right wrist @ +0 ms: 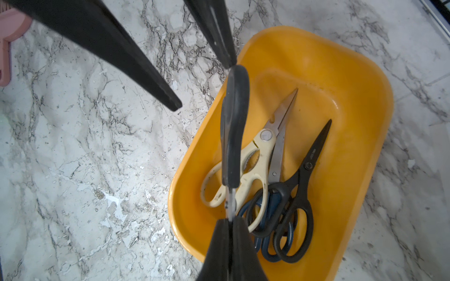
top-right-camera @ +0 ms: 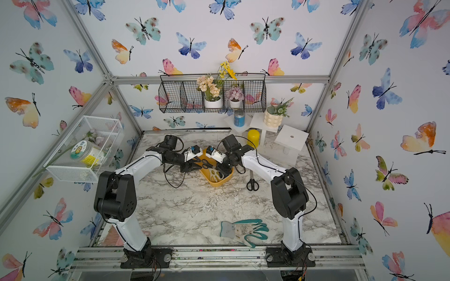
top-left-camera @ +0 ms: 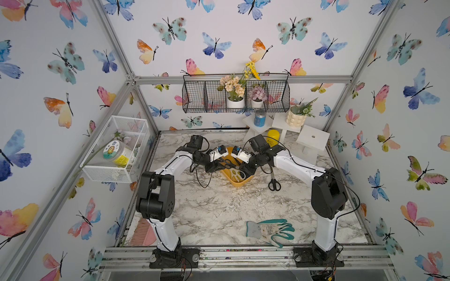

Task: Take the scissors out of the storage box
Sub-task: Pick up the scissors from the storage box.

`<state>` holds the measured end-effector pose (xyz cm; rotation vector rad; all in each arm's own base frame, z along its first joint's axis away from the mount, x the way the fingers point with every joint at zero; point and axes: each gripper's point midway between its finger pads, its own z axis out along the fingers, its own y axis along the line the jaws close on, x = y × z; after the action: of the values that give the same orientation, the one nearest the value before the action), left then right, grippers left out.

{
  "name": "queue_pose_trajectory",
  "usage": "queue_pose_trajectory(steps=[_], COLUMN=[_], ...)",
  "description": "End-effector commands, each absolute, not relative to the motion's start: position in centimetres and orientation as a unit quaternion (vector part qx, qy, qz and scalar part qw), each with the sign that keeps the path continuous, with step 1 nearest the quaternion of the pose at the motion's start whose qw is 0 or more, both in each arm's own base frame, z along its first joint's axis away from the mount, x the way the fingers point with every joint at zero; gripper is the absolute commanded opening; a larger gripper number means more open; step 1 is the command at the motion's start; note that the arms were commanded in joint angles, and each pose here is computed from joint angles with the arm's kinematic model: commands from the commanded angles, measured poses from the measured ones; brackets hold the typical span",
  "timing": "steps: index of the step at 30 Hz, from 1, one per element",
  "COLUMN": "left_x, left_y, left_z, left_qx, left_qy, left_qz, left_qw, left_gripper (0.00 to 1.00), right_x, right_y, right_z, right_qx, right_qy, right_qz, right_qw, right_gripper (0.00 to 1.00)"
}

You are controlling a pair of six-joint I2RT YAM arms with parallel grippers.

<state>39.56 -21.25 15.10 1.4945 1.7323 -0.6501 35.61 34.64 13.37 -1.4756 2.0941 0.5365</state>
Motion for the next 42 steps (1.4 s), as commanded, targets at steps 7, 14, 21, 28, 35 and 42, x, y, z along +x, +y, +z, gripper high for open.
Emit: queue_pose_trajectory(steps=[7,14,21,28,35,42], left_x=[39.4,38.9,38.2,37.3,36.7,35.8], left_y=[-21.6,-22.0,-22.6,-22.5,-22.6,-22.5], left_z=[18.5,17.9,17.7,16.8,17.1,16.9], left_qx=[0.586,0.589,0.591,0.590,0.592,0.592], left_qy=[0.642,0.639,0.631,0.638,0.635,0.636], left_qz=[-0.270,-0.278,-0.296,-0.305,-0.316,-0.331], left_qw=[0.415,0.408,0.405,0.390,0.382,0.369], left_gripper=[0.46,0.47,0.47,0.45,0.16,0.00], right_x=[33.8,33.5,33.3,33.6,33.9,35.4], right_y=[35.0,35.4,36.2,36.4,36.4,36.8], right_z=[15.1,15.8,16.2,16.8,16.5,17.2], right_qx=[-0.567,-0.574,-0.583,-0.582,-0.579,-0.573], right_qy=[0.752,0.742,0.735,0.732,0.735,0.733], right_qz=[0.221,0.229,0.229,0.226,0.220,0.203], right_qw=[0.254,0.260,0.262,0.274,0.276,0.305], right_gripper=[0.03,0.03,0.03,0.03,0.03,0.03])
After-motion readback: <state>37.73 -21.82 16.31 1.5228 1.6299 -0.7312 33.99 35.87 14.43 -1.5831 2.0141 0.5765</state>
